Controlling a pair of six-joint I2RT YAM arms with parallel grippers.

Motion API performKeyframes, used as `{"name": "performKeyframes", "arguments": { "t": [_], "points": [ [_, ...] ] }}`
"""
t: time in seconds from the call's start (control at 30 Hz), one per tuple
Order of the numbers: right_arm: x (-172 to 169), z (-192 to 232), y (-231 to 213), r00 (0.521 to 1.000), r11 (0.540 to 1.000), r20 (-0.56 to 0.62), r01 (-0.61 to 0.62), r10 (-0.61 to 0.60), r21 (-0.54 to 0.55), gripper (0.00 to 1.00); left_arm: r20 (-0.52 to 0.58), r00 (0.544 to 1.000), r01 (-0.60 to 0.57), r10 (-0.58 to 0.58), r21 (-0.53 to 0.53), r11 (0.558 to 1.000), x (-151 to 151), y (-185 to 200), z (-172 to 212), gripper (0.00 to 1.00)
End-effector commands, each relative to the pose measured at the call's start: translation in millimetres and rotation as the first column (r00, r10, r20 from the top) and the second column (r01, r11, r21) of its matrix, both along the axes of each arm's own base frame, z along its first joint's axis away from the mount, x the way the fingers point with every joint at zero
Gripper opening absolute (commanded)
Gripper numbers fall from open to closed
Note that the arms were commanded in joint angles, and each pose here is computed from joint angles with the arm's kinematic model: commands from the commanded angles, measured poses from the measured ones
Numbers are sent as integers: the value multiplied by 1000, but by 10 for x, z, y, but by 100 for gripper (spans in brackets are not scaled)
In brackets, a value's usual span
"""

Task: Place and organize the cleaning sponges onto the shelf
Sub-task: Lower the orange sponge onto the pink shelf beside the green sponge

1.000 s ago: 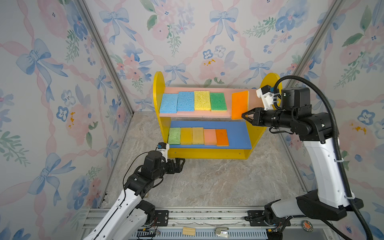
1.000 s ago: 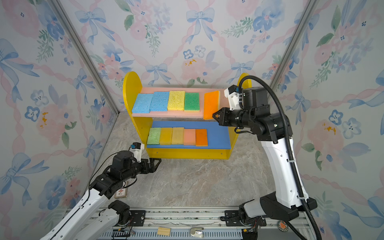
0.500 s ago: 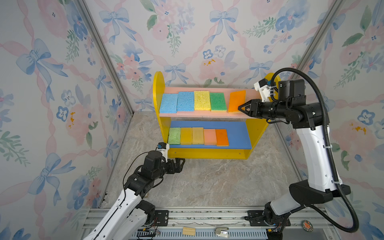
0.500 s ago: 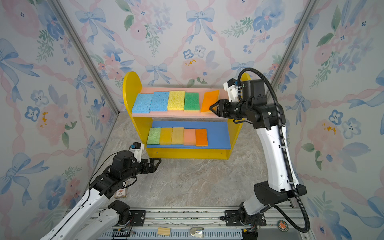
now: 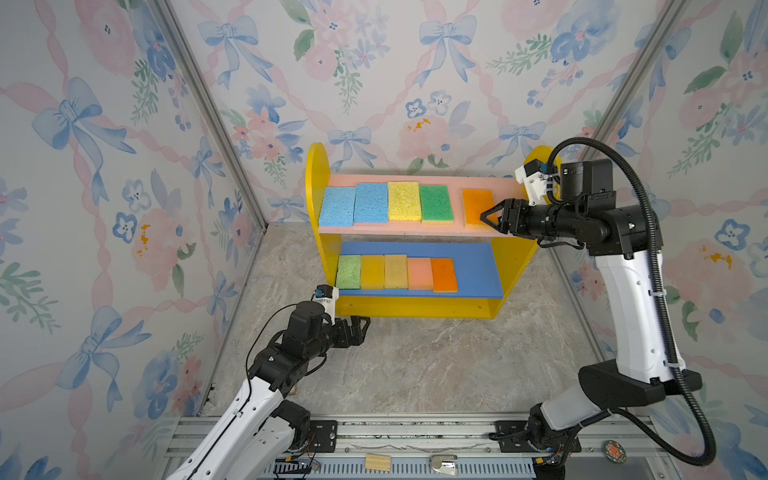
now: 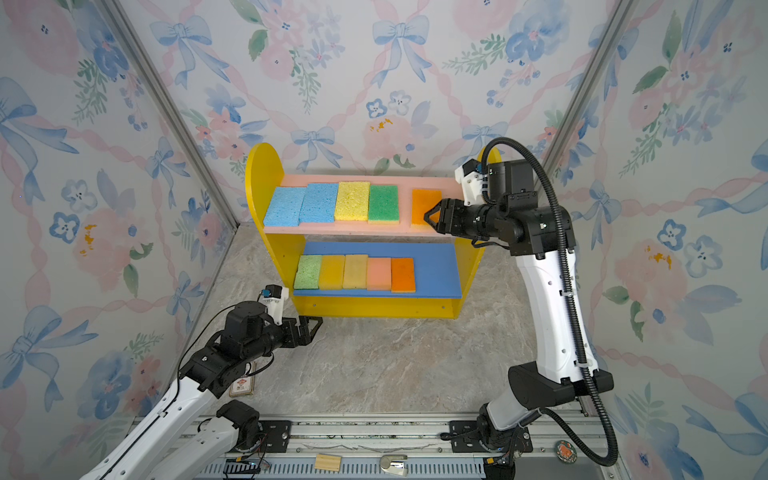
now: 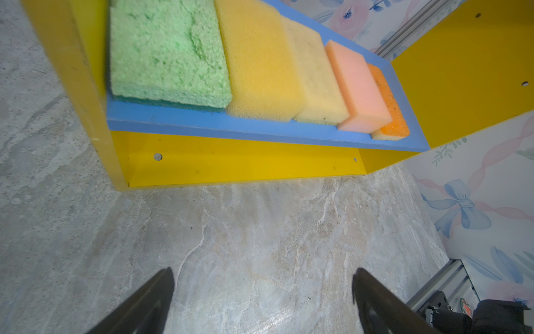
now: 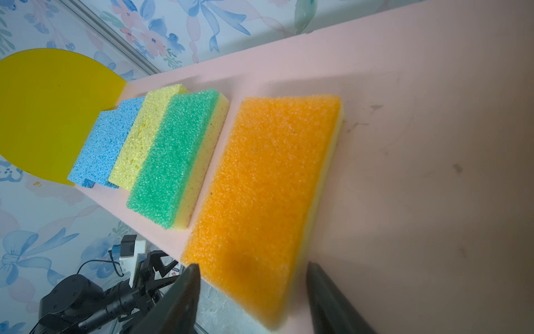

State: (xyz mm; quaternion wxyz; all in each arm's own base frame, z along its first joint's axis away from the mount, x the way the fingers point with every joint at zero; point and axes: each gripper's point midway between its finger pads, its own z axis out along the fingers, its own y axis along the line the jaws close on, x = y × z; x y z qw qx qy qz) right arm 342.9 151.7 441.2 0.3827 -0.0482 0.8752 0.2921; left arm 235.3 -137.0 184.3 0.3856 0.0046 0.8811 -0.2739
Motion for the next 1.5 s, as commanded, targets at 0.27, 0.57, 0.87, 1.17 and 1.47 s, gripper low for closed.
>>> {"name": "performKeyframes", "arguments": {
  "t": [0.27,0.57,0.87,1.17,1.47],
  "points": [
    [168,-4,-9,1000,1000,15,10,-10,-17,54,10,1000,0,-1,10,1000,-20,29,-16,98],
    [301,-118,128,1000,1000,-11,-13,13,-3,43,14,1000,3,-3,6,1000,-27,26,-3,98],
    [315,-169,322,998,998,-20,-60,60,-3,41,14,1000,6,-6,6,1000,-28,22,-2,98],
    [222,-171,310,997,996,-16,-81,81,-25,41,14,1000,5,-5,7,1000,-27,24,-4,98],
    [139,-179,300,996,996,-21,-87,87,-25,41,15,1000,3,-4,5,1000,-27,26,0,98]
  ]
}}
